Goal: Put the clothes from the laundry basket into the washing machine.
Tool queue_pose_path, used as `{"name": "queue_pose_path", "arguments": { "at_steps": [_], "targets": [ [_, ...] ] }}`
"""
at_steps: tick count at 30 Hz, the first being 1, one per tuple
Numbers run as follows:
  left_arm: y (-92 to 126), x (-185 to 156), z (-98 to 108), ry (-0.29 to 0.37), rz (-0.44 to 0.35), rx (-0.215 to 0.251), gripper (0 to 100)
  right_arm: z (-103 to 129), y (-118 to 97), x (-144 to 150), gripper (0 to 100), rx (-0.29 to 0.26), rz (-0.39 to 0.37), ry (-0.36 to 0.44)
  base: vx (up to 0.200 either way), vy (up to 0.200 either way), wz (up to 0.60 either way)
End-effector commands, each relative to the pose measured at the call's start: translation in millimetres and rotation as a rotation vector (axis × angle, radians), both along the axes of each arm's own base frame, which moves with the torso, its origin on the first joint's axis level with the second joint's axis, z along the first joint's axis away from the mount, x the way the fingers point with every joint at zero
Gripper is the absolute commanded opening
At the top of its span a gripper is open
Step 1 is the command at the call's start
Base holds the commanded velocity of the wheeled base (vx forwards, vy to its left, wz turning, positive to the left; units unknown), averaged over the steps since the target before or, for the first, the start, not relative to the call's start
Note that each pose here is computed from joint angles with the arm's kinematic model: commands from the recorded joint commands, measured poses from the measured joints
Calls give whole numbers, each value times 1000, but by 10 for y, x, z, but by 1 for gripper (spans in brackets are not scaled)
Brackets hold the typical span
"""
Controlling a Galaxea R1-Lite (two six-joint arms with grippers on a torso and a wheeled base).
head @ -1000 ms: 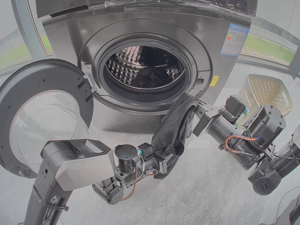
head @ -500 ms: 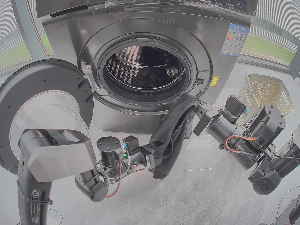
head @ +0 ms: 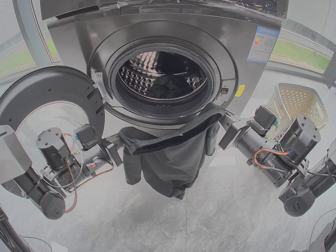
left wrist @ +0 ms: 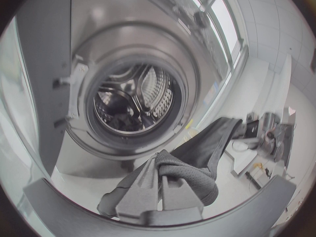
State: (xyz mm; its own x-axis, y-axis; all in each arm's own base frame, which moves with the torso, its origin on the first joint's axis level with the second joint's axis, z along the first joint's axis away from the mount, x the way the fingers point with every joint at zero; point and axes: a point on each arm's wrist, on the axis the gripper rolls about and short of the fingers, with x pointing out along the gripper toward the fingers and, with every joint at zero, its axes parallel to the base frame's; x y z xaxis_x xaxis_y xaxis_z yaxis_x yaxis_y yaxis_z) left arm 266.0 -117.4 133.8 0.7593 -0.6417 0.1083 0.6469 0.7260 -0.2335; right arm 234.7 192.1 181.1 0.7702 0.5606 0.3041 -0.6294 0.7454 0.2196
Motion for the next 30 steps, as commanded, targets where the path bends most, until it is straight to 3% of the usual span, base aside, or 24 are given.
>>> {"name": "queue_pose_path", "arguments": {
  "at_steps": [1,13,22,30],
  "targets": [
    [191,-166,382,-104,33,-75,0,0,-36,29,0,1,-15,0,0,0,0],
    [290,-101,697,-227,83,-123,0,18,-62,41,0,-2,-25,-9,0,0,0],
    [293,-100,669,-217,97,-118,0,18,-124,88,0,-1,-64,-8,0,0,0],
    [318,-272,831,-270,83,-144,0,120,-165,52,0,9,-83,-43,0,0,0]
  ]
}}
